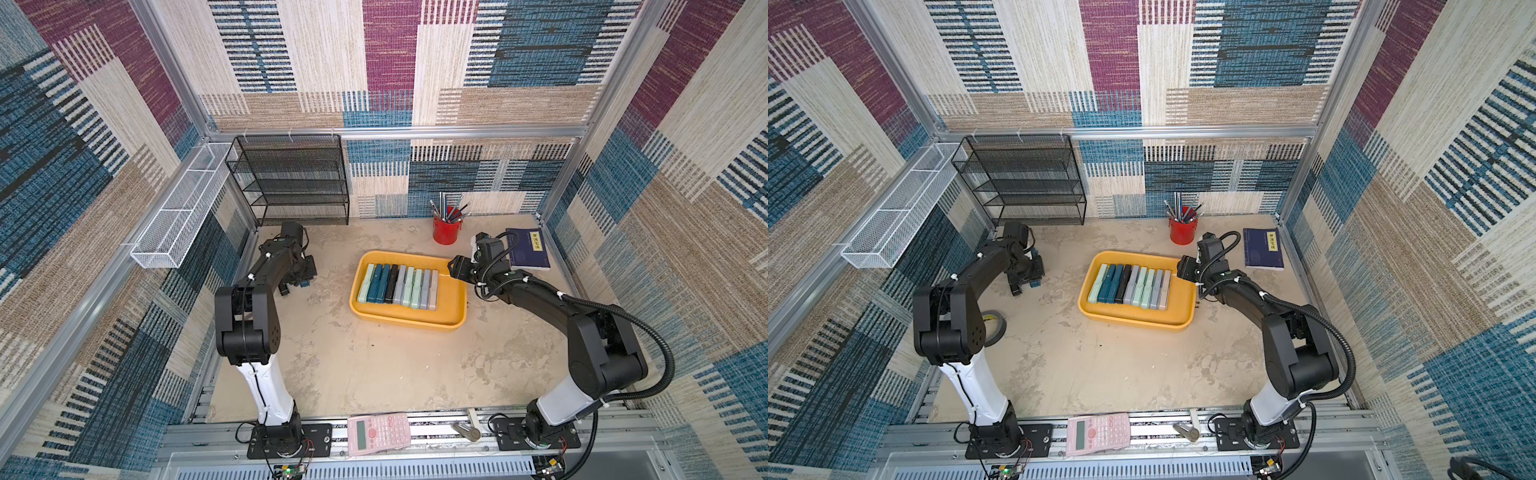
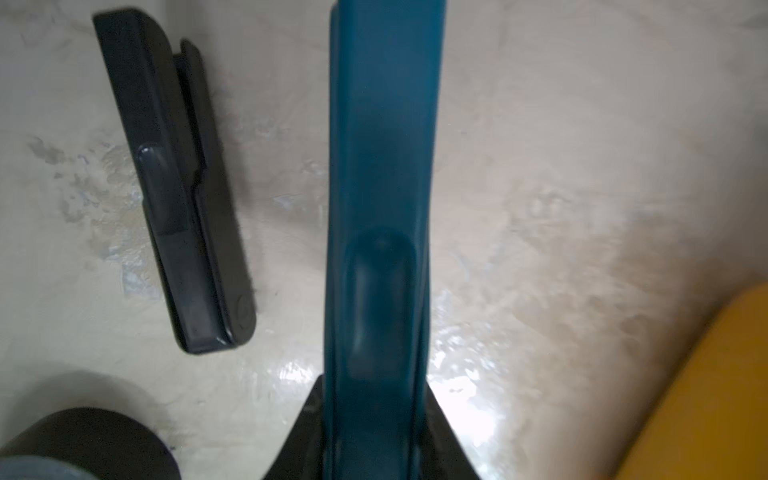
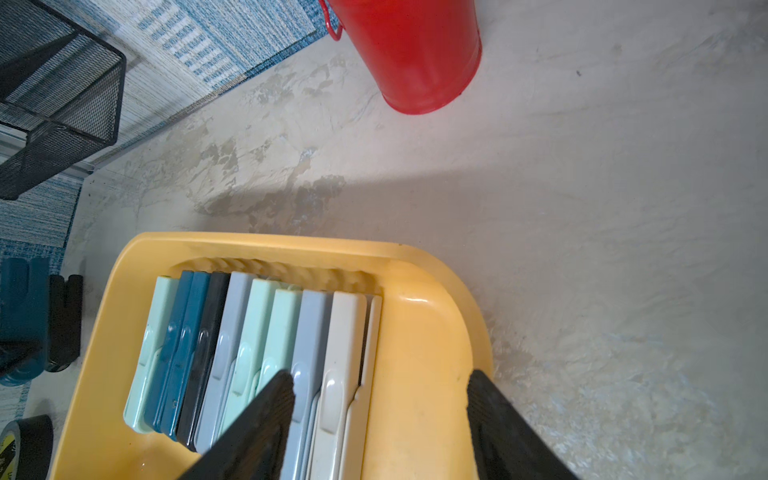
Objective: Put the pruning pliers into the storage box
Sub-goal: Pick up the pruning pliers from the center of the board, then place the pruning pliers in the storage box, then adjust the pruning pliers in the storage box, then pick up the pruning pliers from the center of the board.
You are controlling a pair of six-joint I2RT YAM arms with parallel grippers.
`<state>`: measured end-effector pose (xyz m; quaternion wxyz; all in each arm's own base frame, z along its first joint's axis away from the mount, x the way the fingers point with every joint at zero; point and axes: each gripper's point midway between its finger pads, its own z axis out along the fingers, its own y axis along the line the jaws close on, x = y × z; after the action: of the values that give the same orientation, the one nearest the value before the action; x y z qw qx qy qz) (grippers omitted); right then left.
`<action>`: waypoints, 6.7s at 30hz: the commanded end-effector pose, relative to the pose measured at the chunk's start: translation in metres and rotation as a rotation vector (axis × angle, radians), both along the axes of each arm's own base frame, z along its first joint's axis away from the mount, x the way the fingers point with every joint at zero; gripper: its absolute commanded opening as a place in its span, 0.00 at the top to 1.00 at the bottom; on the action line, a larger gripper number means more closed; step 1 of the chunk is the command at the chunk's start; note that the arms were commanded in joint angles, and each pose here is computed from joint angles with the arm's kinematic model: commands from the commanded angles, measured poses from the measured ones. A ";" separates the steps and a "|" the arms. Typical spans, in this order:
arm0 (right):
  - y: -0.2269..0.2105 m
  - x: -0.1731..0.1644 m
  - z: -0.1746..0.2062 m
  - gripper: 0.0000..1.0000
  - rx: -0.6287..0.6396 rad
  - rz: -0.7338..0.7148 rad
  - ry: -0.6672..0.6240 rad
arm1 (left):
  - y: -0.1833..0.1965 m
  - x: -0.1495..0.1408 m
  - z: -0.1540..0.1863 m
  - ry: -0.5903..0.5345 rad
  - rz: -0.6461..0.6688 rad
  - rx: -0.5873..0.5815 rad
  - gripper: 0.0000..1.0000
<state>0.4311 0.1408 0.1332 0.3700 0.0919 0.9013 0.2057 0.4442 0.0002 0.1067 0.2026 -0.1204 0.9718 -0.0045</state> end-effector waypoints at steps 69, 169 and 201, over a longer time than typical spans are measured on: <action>-0.071 -0.044 0.005 0.34 0.042 -0.154 -0.065 | -0.452 -0.077 -0.053 0.039 -0.574 -0.209 0.64; 0.068 -0.017 -0.054 0.30 0.140 -0.014 0.269 | -0.156 -0.033 -0.022 -0.060 -0.274 -0.372 0.59; 0.005 0.005 0.033 0.30 0.033 0.055 -0.136 | 0.085 -0.043 0.002 -0.065 0.222 0.044 0.39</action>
<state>0.4317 0.1382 0.1588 0.4094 0.0746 0.8834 0.2155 0.3999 0.0744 0.1148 0.2508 -0.2420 0.9373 0.0053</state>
